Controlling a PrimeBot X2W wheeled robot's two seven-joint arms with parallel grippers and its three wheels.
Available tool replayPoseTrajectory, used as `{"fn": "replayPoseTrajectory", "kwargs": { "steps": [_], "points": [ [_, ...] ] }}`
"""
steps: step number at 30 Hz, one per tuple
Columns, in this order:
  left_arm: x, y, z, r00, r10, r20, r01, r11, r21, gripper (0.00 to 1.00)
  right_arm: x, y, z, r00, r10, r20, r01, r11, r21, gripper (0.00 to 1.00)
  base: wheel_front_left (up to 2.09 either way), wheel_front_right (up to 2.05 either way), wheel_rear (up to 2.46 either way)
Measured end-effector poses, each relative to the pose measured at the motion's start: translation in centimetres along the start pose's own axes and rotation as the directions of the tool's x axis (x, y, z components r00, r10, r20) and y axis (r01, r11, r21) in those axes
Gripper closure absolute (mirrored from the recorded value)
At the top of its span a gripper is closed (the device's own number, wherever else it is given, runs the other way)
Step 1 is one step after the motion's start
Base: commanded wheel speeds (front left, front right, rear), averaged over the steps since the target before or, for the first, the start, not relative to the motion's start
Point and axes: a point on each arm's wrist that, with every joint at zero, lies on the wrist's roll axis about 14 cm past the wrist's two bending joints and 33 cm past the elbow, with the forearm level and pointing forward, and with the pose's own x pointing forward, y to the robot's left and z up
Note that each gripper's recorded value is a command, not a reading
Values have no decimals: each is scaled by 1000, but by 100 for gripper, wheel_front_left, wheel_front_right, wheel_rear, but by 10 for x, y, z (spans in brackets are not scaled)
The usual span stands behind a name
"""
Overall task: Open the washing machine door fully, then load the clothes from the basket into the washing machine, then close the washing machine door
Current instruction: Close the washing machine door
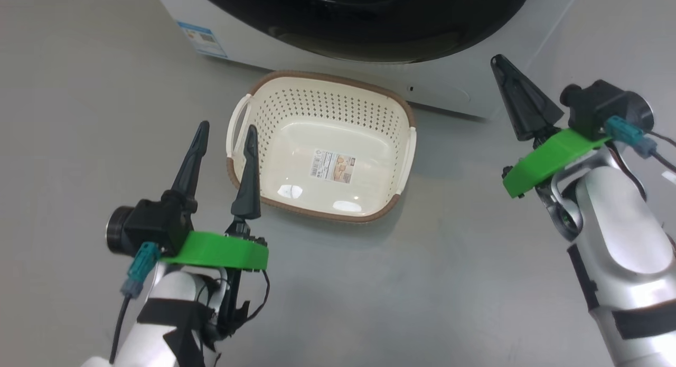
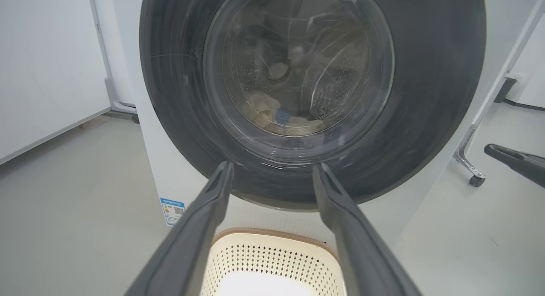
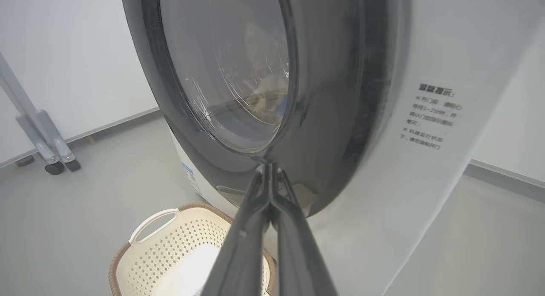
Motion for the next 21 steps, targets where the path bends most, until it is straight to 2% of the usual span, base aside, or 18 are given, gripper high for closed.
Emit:
{"fn": "replayPoseTrajectory", "kwargs": {
  "steps": [7,8,10,12,13,14,21],
  "points": [
    [-9,-11,0,1000,-25,-5,25,1000,-15,0,-46,-15,25,995,-85,57,86,996,-14,100,0,0,0],
    [-10,-13,1,1000,-30,-3,30,999,-13,0,-53,-16,28,993,-97,62,98,995,-13,89,0,0,0],
    [-14,-17,3,999,-37,-2,37,999,-16,0,-67,-17,32,990,-122,68,122,992,-5,58,0,0,0],
    [-19,-21,3,999,-47,-6,47,999,-22,0,-82,-17,33,986,-150,68,150,989,7,35,0,0,0],
    [-21,-22,2,999,-49,-8,49,999,-25,0,-89,-18,34,984,-164,68,164,986,11,10,0,0,0],
    [-24,-23,2,999,-51,-9,51,998,-27,0,-97,-20,34,981,-180,67,180,984,14,0,0,0,0],
    [-38,-32,5,998,-68,-9,68,997,-36,0,-142,-29,45,960,-269,73,270,963,6,0,0,0,0]
  ]
}}
